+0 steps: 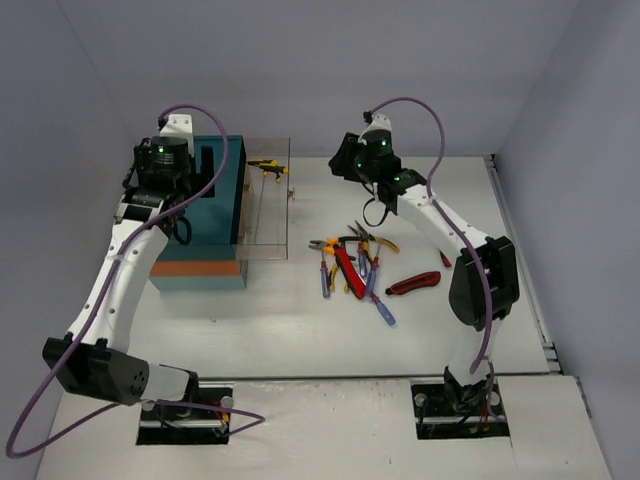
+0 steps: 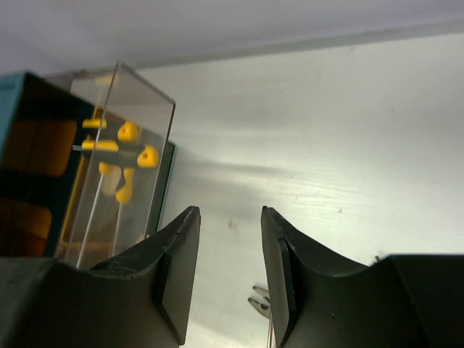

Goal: Sort the tools into containers

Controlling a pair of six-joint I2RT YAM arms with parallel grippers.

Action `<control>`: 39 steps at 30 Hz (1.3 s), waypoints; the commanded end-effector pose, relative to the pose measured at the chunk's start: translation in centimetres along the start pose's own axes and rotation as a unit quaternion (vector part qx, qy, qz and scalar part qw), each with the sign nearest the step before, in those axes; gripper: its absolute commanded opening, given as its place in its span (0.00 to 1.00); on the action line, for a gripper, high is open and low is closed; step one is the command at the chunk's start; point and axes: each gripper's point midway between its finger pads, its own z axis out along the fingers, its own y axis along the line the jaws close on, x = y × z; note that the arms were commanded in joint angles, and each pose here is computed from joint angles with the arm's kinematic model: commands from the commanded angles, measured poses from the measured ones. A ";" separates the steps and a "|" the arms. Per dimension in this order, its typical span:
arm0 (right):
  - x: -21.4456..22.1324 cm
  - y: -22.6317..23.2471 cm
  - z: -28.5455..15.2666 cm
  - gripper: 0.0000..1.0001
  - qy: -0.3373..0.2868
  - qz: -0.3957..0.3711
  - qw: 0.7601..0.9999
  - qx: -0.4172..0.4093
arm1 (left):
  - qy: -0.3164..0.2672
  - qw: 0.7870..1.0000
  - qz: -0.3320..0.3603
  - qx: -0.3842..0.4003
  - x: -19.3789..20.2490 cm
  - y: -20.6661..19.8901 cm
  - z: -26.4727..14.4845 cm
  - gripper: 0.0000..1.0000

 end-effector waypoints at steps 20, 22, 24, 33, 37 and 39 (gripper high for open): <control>8.4 8.9 2.9 0.36 0.075 -0.088 0.985 -0.128 | 0.002 0.993 -0.113 0.023 -2.3 11.1 9.3 0.89; 8.4 9.6 3.2 0.36 0.074 -0.087 0.985 -0.133 | 0.017 0.992 -0.117 0.031 -1.5 10.6 9.9 0.89; 8.5 10.4 3.2 0.36 0.072 -0.085 0.984 -0.138 | 0.022 0.992 -0.121 0.042 -1.2 10.1 10.1 0.89; 9.2 14.1 4.4 0.38 0.067 -0.060 0.984 -0.155 | 0.039 0.990 -0.111 0.075 -0.3 7.0 10.8 0.89; 9.9 15.5 4.9 0.38 0.064 -0.048 0.985 -0.155 | 0.045 0.989 -0.112 0.088 -0.1 5.6 10.8 0.89; 10.3 16.5 5.0 0.38 0.062 -0.044 0.984 -0.158 | 0.044 0.988 -0.111 0.094 -0.2 5.0 10.7 0.89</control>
